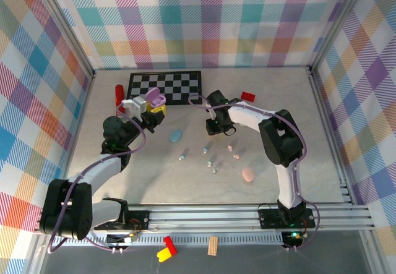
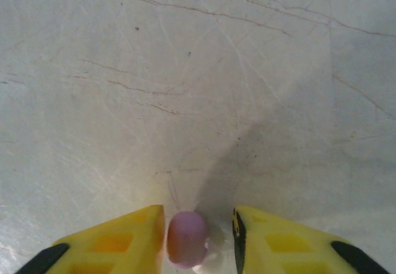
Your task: Insert wireless bluetooth earbuds into charging case
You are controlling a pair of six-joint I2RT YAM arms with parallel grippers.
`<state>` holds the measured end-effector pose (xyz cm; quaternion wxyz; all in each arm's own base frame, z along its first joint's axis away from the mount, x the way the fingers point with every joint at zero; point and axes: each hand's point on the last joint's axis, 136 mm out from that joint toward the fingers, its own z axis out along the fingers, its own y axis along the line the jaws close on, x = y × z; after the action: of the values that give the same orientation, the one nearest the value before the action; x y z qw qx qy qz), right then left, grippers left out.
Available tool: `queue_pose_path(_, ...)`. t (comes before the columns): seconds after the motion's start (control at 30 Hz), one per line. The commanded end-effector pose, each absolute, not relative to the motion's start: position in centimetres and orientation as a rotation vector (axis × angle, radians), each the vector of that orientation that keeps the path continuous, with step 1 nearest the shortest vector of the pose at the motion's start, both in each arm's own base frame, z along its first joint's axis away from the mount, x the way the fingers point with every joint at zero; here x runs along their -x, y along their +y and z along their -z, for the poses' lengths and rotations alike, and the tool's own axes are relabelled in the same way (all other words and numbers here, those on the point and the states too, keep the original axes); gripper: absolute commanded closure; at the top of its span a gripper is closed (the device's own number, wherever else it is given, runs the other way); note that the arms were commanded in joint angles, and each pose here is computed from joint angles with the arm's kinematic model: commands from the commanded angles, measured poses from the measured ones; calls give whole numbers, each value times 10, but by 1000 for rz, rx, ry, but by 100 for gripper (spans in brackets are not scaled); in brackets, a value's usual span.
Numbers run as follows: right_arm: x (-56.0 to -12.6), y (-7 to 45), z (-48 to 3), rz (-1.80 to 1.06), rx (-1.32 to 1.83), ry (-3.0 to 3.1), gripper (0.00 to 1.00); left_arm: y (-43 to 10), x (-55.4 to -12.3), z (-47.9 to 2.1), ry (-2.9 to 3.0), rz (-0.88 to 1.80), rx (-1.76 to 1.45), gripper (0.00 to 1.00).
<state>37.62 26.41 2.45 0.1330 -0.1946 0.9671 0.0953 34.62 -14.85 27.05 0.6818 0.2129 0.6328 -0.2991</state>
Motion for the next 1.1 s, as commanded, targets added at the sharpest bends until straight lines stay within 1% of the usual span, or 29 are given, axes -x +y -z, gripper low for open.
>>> queue_pose_path(0.0, -375, 262, -36, -233, 562, 2788, 58, -142, -347, -276, 1389, 640, -474, 65)
queue_pose_path(0.1, -375, 261, -46, -182, 535, 2762, 54, -141, -350, -277, 1389, 629, -467, 65)
queue_pose_path(0.27, -373, 265, -58, -38, 532, 2702, 53, -133, -358, -275, 1411, 591, -428, 65)
queue_pose_path(0.43, -372, 266, -63, 154, 537, 2633, 54, -112, -369, -273, 1435, 552, -336, 65)
queue_pose_path(0.57, -373, 266, -60, 301, 594, 2591, 56, -84, -379, -270, 1462, 503, -226, 65)
queue_pose_path(0.67, -374, 268, -56, 371, 637, 2575, 59, -74, -381, -269, 1473, 480, -201, 65)
queue_pose_path(1.07, -374, 272, -38, 457, 723, 2580, 64, -77, -381, -267, 1481, 492, -227, 65)
